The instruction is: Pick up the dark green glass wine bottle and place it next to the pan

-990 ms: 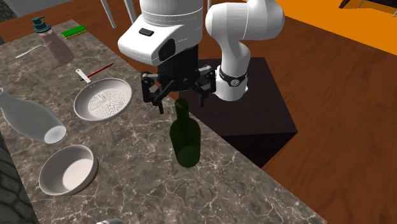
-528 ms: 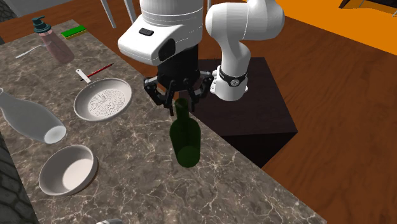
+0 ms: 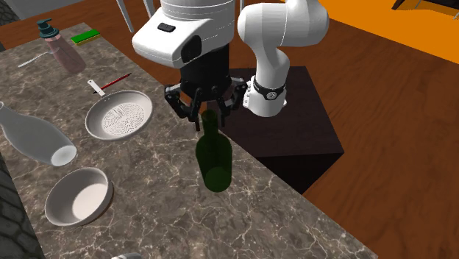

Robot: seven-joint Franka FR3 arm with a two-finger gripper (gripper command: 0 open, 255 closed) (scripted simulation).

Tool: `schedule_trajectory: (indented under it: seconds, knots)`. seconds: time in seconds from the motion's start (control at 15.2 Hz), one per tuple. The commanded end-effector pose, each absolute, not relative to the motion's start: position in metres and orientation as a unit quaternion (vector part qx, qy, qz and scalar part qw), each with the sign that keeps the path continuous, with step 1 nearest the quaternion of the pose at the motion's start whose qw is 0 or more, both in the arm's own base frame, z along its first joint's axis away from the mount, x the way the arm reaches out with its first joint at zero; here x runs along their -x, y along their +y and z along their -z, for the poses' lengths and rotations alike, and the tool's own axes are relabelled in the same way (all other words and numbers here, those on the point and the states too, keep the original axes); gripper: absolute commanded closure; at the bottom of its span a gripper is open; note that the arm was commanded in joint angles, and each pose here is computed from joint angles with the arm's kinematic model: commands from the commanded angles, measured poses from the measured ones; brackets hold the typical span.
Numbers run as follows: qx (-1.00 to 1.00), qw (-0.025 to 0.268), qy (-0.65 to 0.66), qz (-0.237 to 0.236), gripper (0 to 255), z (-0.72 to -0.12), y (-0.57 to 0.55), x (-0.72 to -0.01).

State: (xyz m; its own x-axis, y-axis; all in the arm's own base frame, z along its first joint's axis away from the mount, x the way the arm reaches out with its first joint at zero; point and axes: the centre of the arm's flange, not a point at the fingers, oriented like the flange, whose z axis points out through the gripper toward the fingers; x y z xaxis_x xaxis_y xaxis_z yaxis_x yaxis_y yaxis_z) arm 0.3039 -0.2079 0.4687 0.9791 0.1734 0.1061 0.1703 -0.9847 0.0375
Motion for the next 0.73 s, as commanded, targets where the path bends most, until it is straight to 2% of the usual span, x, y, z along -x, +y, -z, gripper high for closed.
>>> schedule_trajectory:
  seconds: [0.0,0.66]
  knots:
    - [-0.995,0.014,0.086,-0.055,255,-0.479,-0.208,-0.303]
    - [-0.995,0.014,0.086,-0.055,255,-0.531,-0.208,-0.303]
